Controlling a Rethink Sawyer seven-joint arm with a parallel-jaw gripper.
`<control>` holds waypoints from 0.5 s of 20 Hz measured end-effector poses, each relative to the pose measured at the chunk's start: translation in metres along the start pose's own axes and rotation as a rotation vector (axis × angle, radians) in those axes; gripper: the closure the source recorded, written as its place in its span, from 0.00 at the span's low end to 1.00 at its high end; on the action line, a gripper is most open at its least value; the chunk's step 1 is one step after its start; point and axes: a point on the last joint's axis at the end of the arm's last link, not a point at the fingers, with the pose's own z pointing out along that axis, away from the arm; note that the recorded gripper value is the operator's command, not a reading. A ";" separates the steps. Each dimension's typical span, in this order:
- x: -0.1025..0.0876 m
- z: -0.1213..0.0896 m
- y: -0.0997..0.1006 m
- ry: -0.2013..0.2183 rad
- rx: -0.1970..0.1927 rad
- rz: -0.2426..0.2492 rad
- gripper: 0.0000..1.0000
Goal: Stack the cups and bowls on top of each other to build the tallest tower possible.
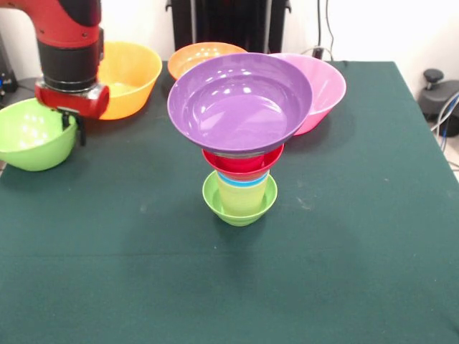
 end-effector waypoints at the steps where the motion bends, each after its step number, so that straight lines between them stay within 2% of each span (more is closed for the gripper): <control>1: -0.003 -0.001 -0.002 -0.005 0.004 0.002 1.00; 10: -0.004 -0.002 -0.002 -0.007 0.006 0.001 1.00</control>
